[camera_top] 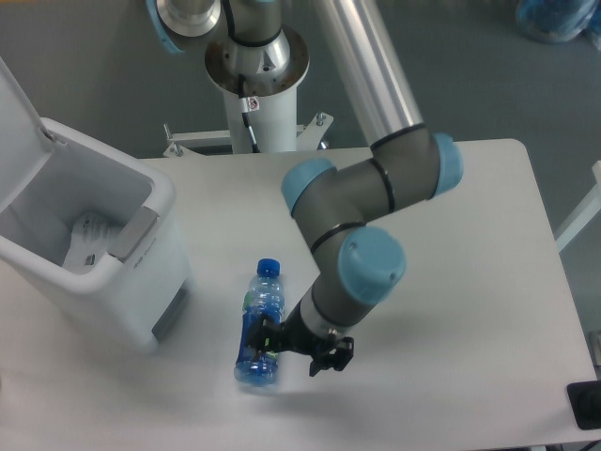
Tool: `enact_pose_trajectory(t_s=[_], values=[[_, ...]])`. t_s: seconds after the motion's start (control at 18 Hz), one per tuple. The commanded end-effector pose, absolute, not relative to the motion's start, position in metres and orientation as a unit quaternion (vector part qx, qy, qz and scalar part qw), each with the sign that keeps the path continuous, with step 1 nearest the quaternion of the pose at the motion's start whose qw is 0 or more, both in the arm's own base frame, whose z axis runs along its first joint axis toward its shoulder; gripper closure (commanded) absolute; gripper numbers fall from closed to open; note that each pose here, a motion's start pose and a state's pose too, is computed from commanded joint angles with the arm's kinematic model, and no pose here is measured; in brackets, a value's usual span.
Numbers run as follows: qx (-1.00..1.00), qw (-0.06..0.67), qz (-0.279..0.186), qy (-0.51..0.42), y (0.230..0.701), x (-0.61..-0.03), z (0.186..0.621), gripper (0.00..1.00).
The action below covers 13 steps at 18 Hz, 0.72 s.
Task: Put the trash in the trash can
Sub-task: 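Lower the gripper around the bottle's middle and close it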
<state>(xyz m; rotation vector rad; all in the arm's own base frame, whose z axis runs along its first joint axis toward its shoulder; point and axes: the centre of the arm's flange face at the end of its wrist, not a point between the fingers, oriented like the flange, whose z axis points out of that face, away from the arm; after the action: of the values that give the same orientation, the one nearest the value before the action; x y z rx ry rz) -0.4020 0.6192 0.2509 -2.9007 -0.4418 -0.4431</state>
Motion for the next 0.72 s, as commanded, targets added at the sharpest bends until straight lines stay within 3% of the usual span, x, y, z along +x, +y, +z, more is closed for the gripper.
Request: enact_pose_trajectory(t_s=[0.72], values=[[-0.983,0.027,-0.127,-0.131,0.64,-0.37,0.209,0.0]])
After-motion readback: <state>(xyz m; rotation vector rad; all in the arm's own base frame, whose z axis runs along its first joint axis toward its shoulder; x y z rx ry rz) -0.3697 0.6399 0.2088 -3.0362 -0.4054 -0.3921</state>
